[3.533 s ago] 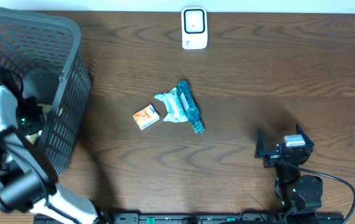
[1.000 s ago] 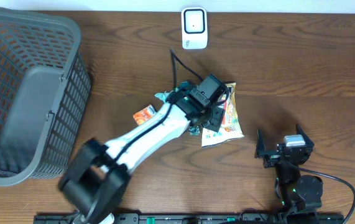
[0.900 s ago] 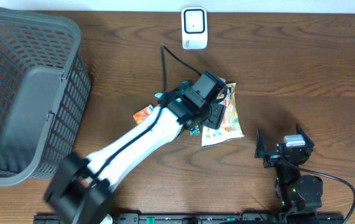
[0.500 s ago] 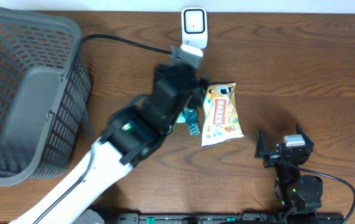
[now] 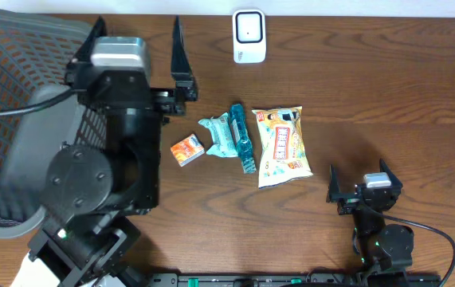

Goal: Scan the item barcode

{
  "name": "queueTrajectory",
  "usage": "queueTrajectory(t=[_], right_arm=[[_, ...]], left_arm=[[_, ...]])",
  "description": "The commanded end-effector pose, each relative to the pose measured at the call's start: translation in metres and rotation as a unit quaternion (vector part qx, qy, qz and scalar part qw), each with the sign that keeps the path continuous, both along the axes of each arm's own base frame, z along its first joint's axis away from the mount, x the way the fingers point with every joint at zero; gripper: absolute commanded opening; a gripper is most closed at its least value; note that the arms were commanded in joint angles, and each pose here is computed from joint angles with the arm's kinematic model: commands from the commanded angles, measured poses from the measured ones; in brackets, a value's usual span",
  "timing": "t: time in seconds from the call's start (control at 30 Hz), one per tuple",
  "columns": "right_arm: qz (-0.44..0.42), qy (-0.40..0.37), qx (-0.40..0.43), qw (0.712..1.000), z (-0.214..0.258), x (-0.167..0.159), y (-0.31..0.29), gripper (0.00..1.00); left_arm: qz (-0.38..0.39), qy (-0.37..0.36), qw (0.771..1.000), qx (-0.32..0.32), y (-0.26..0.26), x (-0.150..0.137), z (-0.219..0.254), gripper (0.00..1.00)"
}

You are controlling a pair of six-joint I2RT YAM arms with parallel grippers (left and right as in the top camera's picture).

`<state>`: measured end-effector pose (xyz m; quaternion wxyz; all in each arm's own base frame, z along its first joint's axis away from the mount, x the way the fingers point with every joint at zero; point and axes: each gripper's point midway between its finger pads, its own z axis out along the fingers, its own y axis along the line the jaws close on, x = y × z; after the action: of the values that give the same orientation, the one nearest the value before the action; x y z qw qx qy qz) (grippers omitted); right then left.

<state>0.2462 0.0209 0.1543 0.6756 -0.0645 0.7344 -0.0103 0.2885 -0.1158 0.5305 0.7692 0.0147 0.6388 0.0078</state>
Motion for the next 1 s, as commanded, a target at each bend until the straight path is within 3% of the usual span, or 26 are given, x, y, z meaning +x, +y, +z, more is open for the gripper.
queueTrajectory(t=[0.0,0.07,0.5,0.97], right_arm=[[-0.001,0.001,-0.006,1.000,-0.001,0.000,-0.001,0.99],[-0.001,0.001,-0.006,1.000,-0.001,0.000,-0.001,0.99],[-0.001,0.001,-0.006,1.000,-0.001,0.000,-0.001,0.99],[-0.002,0.001,-0.006,1.000,-0.001,0.000,-0.001,0.99]], left_arm=[[0.080,0.052,0.988,0.121,0.014,0.009,-0.025,0.86],[0.071,0.070,0.983,0.154,0.012,0.011,-0.037,0.86],[0.033,0.057,0.987,0.149,0.015,-0.008,-0.032,0.86],[-0.037,0.015,0.999,0.016,0.067,-0.069,-0.012,0.86]])
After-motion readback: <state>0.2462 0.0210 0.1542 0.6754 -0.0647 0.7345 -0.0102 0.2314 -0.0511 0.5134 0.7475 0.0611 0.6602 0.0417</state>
